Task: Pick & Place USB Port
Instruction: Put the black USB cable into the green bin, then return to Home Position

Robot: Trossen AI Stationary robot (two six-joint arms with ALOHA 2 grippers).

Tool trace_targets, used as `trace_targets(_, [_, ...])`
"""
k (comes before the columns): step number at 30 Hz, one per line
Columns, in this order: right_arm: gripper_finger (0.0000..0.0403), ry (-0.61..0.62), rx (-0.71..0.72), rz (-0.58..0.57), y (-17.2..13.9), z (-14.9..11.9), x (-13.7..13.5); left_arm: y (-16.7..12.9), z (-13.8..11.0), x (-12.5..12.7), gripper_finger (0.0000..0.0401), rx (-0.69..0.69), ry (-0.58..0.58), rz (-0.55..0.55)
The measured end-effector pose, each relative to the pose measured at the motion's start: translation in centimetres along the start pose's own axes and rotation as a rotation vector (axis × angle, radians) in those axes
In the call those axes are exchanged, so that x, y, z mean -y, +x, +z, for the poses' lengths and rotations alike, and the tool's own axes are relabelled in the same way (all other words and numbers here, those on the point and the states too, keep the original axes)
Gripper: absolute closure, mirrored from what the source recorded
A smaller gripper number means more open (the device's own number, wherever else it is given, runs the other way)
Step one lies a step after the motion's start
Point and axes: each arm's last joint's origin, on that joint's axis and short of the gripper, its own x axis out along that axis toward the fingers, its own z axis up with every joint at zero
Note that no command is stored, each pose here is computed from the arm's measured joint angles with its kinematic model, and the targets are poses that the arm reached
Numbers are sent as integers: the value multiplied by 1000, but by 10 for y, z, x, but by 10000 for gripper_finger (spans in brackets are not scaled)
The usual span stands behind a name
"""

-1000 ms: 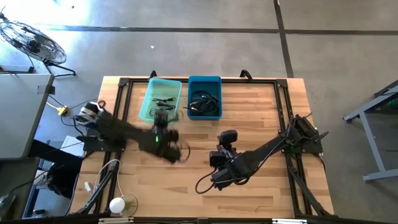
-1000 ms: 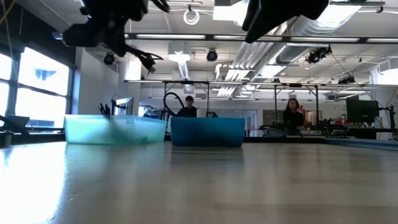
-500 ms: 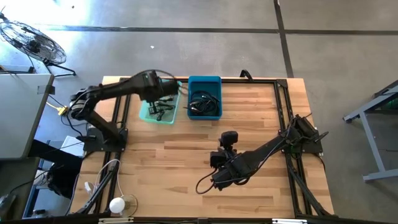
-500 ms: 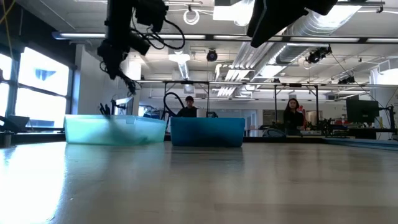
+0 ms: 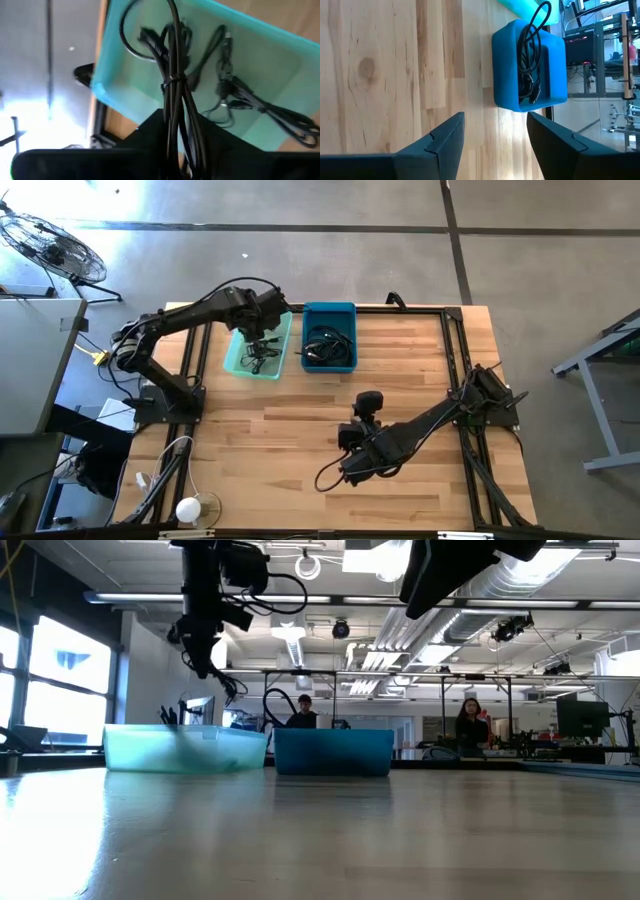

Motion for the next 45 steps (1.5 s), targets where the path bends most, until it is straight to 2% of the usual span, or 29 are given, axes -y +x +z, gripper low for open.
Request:
trace_targets(7, [196,8,-2,18,0,0,-1,0,0,-2,232,-13,-59,57])
trace_targets(11, [197,0,14,-7,0,1,0,0,-1,-3,188,-21,-44,93])
trace_targets(15, [197,-77,91,-218,-1,2,6,-2,-1,-4,167,-30,-16,139])
trace_targets(17, [196,-136,131,-360,-3,2,12,-7,-1,1,165,-12,42,144])
trace_targets(19, [196,-136,177,-469,-8,2,21,-16,-3,7,165,22,118,149])
trace_targets(21, [197,-94,213,-503,-19,-1,37,-31,-6,13,165,76,171,164])
trace_targets(23, [196,-7,237,-472,-34,-8,60,-52,-13,15,165,148,201,189])
trace_targets(26, [197,181,275,-336,-61,-26,101,-96,-40,14,164,306,200,224])
trace_targets(29, [196,355,318,-173,-87,-51,142,-133,-79,13,164,492,169,217])
trace_targets(32, [196,458,373,-57,-106,-76,175,-160,-121,10,164,682,145,185])
trace_targets(34, [196,487,419,-25,-116,-90,193,-173,-149,8,164,796,124,155])
trace_targets(38, [196,547,498,-1,-130,-114,221,-184,-196,2,164,948,75,98])
trace_targets(40, [196,569,525,-25,-134,-123,231,-184,-216,0,164,998,53,63])
trace_targets(42, [196,572,538,-58,-136,-132,238,-180,-234,0,164,1029,51,29])
trace_targets(45, [198,524,530,-46,-138,-142,241,-168,-258,3,164,1054,50,-10])
